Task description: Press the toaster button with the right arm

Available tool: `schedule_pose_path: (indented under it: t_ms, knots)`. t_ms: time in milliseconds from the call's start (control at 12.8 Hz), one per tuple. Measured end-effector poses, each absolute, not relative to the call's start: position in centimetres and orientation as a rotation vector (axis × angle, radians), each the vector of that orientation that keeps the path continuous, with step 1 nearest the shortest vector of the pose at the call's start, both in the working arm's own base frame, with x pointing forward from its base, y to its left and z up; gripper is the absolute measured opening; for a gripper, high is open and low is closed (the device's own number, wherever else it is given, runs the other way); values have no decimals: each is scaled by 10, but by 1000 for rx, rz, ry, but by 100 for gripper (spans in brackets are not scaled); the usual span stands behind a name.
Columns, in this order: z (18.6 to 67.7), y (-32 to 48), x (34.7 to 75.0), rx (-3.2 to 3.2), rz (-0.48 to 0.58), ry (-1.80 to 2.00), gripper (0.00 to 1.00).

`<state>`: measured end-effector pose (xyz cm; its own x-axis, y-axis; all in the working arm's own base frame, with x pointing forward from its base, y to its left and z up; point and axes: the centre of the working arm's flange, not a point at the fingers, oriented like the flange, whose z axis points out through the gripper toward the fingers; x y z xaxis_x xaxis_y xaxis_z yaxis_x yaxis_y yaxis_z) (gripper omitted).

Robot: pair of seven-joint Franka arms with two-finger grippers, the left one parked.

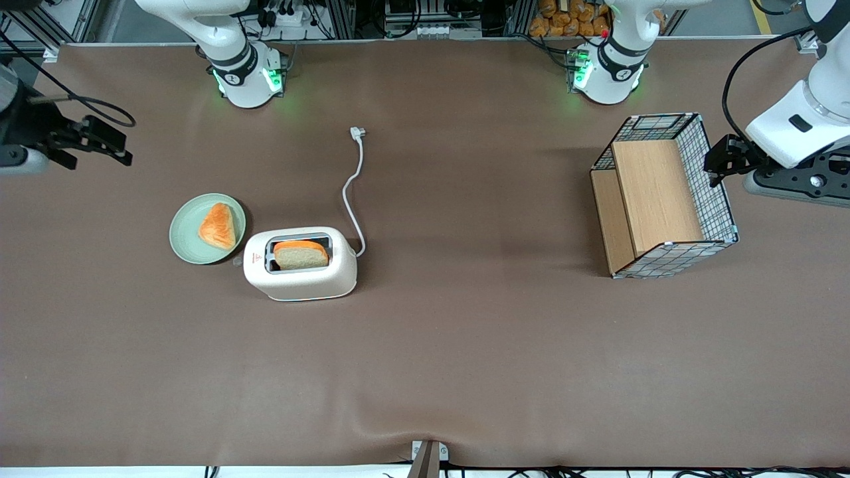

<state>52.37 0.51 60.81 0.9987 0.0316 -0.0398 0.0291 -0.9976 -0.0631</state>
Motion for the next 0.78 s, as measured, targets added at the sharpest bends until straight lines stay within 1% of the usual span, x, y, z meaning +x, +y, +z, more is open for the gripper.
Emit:
schedule_pose_path:
  t_ms: [234,469,625,703,781]
  knots:
    - [572,8,532,-3048,77,-33,100]
    - [506,12,539,-2990,73,15,100]
    - [471,14,543,-2954,75,55,78]
    - [460,16,546,-2935,76,73,63]
    - [450,17,548,-2923,69,87,53]
